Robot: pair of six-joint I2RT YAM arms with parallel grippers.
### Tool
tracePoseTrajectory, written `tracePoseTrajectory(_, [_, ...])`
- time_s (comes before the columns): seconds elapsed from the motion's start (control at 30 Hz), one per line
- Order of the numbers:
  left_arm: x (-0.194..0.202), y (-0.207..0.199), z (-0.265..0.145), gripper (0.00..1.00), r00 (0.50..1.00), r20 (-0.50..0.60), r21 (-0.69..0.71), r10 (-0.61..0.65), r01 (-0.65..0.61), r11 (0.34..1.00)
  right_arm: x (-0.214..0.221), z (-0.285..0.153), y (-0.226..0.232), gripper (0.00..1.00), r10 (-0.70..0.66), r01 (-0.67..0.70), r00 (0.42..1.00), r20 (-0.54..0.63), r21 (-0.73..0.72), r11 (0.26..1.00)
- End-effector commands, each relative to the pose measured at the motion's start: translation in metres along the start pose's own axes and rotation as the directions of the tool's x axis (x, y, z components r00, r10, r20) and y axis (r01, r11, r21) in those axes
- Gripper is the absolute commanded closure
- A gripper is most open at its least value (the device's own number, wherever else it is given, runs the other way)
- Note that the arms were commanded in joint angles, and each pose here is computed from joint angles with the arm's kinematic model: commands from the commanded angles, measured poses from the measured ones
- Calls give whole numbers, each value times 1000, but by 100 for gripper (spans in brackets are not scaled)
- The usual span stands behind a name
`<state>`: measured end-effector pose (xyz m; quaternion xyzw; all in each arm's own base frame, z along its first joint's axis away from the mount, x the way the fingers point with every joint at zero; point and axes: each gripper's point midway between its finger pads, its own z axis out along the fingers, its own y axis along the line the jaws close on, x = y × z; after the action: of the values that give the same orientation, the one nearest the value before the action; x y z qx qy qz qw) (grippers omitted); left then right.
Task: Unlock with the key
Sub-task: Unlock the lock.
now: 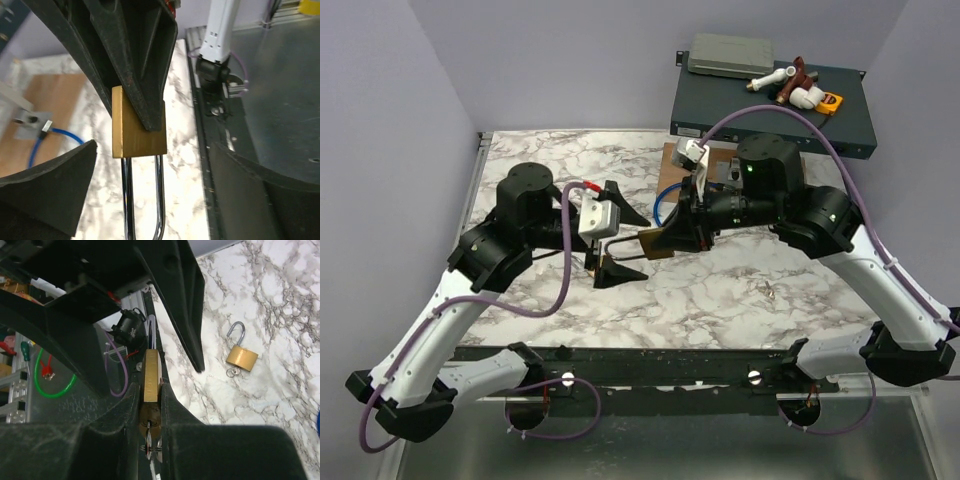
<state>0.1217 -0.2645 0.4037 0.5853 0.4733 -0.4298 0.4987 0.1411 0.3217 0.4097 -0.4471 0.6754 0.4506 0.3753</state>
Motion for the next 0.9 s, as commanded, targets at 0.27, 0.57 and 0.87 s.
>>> tracePoseTrajectory(0.27, [25, -26, 5, 63, 980, 20, 171, -197, 191, 967, -17, 13, 19, 99, -98, 99, 995, 10, -124, 987])
tracePoseTrajectory(0.57, [42, -23, 6, 96, 958, 113, 128, -265, 251, 960, -8, 42, 39, 99, -97, 89, 995, -29, -197, 976])
tracePoseTrajectory(0.87, [64, -25, -4, 100, 916, 195, 48, -351, 349, 936, 5, 60, 47, 74, -58, 45, 997, -51, -225, 973])
